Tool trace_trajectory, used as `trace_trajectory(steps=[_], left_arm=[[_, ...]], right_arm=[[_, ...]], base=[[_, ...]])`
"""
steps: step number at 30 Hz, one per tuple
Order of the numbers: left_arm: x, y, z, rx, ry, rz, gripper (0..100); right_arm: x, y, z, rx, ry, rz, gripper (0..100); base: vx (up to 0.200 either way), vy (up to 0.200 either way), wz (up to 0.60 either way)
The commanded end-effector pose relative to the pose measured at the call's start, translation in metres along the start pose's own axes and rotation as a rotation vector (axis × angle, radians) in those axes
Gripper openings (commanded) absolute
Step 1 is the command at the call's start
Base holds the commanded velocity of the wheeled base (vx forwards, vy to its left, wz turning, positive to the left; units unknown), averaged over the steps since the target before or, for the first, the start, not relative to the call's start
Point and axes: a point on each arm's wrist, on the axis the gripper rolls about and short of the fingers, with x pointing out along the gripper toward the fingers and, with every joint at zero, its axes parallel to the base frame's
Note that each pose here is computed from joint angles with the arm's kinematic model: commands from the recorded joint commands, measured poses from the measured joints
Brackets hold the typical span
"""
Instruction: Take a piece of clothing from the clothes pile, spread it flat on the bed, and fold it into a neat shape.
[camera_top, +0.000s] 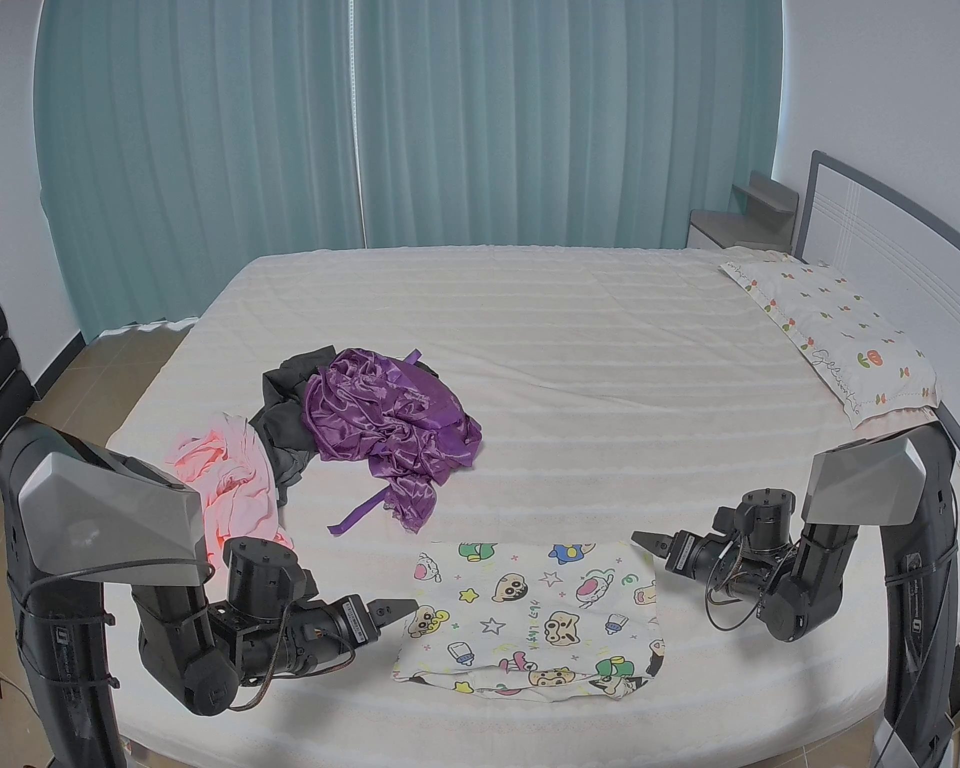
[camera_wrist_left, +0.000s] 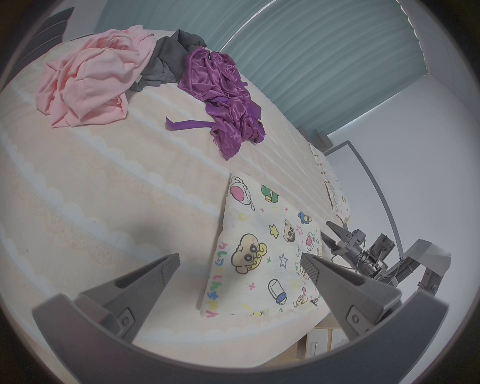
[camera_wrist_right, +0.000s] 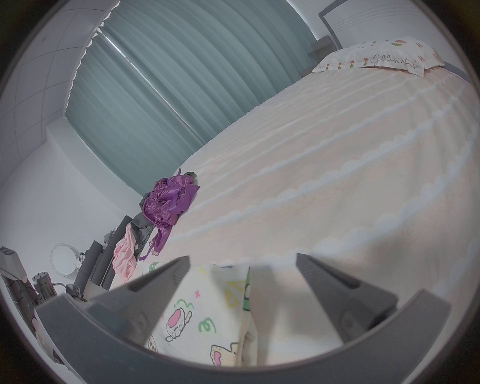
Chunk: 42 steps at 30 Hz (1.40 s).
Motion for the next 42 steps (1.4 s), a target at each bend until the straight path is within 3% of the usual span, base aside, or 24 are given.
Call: trace_trajectory(steps=[1,7,11,18,28,38,39,40,41,42], left_arm=[[0.014,-0.001,0.007,0.004,-0.046,0.009,100],[0.035,-0.009,0.012,0.034,-0.111,0.014,100],[0.052,-0.012,0.018,0.121,-0.129,-0.001,100],[0.077,-0.001,0.007,0.262,-0.054,0.057,100],[0.088,-0.010,0.000,0.310,-0.029,0.042,100],[0.094,-0.018,-0.004,0.326,-0.016,0.032,100],[0.094,-0.018,-0.004,0.326,-0.019,0.036,100],[0.095,-0.019,-0.004,0.327,-0.024,0.040,100],[0.095,-0.020,-0.005,0.329,-0.027,0.042,0],[0.096,-0.023,-0.008,0.333,-0.022,0.037,0]], right_arm=[[-0.015,0.008,-0.004,0.000,0.044,-0.011,100],[-0.036,0.012,-0.029,-0.006,0.147,-0.024,100],[-0.038,0.020,-0.042,-0.031,0.170,0.006,100],[-0.041,0.023,-0.060,-0.097,0.227,0.019,100],[-0.033,0.036,-0.076,-0.161,0.223,0.056,100],[-0.029,0.038,-0.082,-0.164,0.223,0.052,100],[-0.029,0.038,-0.082,-0.164,0.222,0.051,0],[-0.028,0.039,-0.081,-0.165,0.218,0.051,0],[-0.027,0.039,-0.081,-0.165,0.213,0.049,0],[-0.026,0.039,-0.081,-0.166,0.205,0.050,0]], base=[[0.000,0.000,0.00],[0.000,0.000,0.00],[0.000,0.000,0.00],[0.000,0.000,0.00],[0.000,0.000,0.00],[0.000,0.000,0.00],[0.000,0.000,0.00],[0.000,0.000,0.00],[0.000,0.000,0.00],[0.000,0.000,0.00]])
